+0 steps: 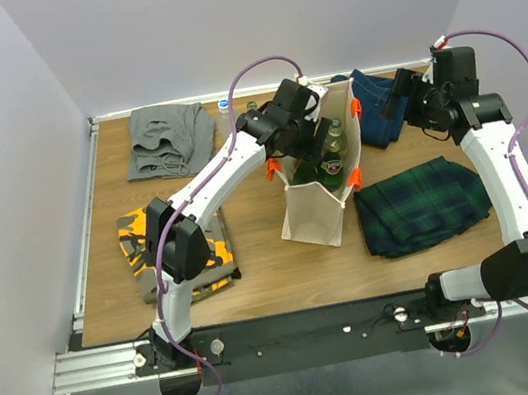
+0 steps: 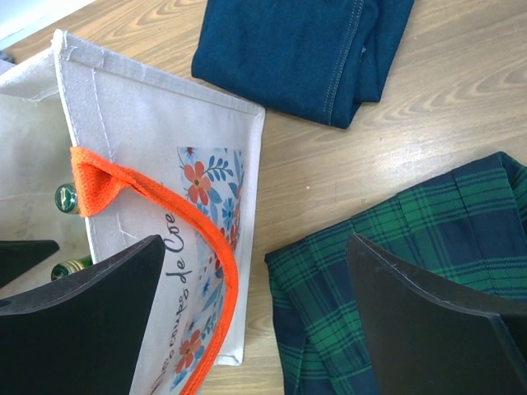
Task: Take the beverage out of the canvas bag
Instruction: Take out the drink from the canvas bag.
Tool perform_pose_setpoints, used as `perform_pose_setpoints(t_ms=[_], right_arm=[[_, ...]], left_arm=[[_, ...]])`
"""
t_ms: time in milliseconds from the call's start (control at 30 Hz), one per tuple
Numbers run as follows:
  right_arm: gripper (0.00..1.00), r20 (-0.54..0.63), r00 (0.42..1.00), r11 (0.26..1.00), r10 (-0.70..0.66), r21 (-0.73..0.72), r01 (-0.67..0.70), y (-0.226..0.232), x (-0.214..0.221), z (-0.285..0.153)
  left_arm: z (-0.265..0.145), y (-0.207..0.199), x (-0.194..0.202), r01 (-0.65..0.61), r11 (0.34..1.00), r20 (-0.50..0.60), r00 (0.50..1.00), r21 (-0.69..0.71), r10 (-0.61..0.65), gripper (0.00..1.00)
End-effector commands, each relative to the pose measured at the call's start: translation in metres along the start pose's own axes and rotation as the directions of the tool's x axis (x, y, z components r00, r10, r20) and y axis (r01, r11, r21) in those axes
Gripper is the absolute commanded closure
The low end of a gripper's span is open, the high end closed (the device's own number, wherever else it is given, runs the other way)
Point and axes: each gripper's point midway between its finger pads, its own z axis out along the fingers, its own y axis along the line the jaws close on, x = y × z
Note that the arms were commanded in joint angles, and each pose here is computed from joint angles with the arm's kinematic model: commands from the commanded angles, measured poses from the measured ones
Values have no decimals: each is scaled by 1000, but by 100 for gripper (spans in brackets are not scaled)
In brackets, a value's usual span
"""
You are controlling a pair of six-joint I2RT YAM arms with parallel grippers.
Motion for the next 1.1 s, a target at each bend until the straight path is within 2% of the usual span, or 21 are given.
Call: perform_pose_setpoints(t_ms=[0,300,433,567,633,1067], right_arm=[[0,16,1000,1000,-19,20,18,-5,-1,-1],[0,16,1000,1000,-20,18,20,-5,0,-1],[0,13,1000,1000,-22,23,21,-6,1,0],[0,15,1000,999,-22,24,21,-6,0,-1],[0,16,1000,999,-23,23,23,-6,0,-1],[0,13,1000,999,-24,25,23,-7,0,-2]], left_arm=[[7,4,18,2,1000,-50,999,-24,-3,24],[8,3,7,6,1000,-19,1000,-27,-6,25],[6,2,3,6,1000,-15,1000,-25,-6,33],[1,2,0,0,1000,-10,1000,-25,0,33],[1,2,2,-8,1000,-22,1000,-26,7,37],[4,4,9,-11,1000,-47,999,-29,9,33]])
